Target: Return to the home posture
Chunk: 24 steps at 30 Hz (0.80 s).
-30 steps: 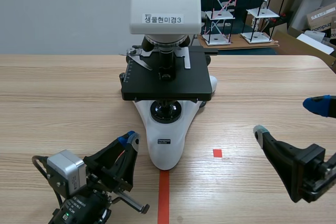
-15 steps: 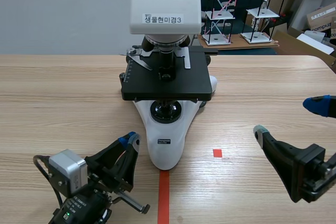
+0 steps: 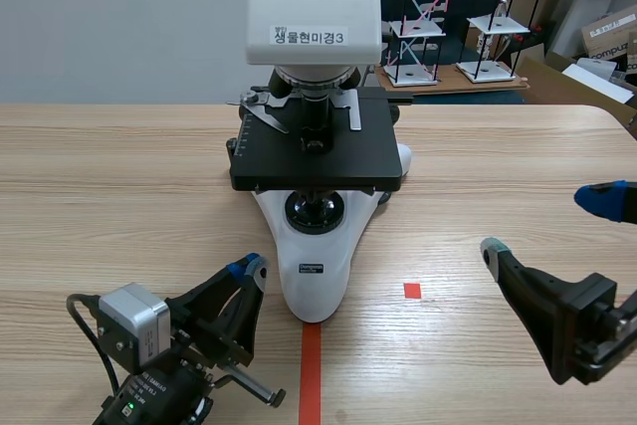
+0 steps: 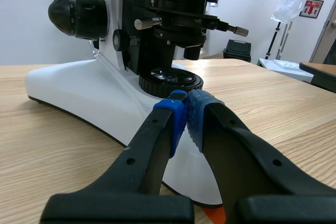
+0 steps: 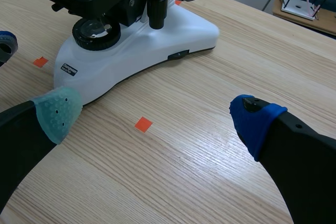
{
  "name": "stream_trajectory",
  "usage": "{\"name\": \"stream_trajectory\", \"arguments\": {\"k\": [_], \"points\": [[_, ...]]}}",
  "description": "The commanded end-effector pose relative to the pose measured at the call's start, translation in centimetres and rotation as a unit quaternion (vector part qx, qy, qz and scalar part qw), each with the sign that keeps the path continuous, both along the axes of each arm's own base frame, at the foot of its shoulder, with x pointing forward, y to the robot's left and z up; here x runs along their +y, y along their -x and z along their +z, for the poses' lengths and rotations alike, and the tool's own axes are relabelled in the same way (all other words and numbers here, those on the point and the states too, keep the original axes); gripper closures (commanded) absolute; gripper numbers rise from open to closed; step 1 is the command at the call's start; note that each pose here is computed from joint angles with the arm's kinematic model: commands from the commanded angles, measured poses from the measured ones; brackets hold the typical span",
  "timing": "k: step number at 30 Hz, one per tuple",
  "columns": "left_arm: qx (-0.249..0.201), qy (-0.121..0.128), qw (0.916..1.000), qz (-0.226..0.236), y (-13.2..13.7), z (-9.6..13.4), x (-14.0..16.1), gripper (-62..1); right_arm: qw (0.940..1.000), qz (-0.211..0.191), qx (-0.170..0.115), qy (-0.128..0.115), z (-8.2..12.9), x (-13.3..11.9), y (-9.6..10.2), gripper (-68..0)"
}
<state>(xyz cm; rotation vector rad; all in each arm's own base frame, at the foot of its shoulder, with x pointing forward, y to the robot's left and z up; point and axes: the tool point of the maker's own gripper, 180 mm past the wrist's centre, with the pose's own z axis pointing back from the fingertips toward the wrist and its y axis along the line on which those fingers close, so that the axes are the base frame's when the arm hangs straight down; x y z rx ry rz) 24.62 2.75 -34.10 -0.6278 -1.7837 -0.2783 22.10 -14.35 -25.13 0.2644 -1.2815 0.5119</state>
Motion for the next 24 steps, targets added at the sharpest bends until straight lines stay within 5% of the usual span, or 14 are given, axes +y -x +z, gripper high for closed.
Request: {"name": "stream_trajectory", "arguments": {"k": [1,20,22,24], "points": [[-0.023,0.011,0.9997,0.003,-0.4,1.2,0.2,-2.7,0.9998,0.006,-0.019,-0.006,1.2,0.3,-0.3,-62.1],[-0.038,0.017,0.9991,0.008,0.3,1.7,1.1,-3.9,0.9998,0.006,-0.019,-0.006,1.2,0.3,-0.3,-62.1],[-0.034,0.006,0.9993,0.013,0.9,1.5,2.1,-13.1,0.9998,0.006,-0.019,-0.006,1.2,0.3,-0.3,-62.1],[-0.033,-0.006,0.9992,0.02,1.9,1.5,3.4,-28.8,0.9998,0.006,-0.019,-0.006,1.2,0.3,-0.3,-62.1]]}}
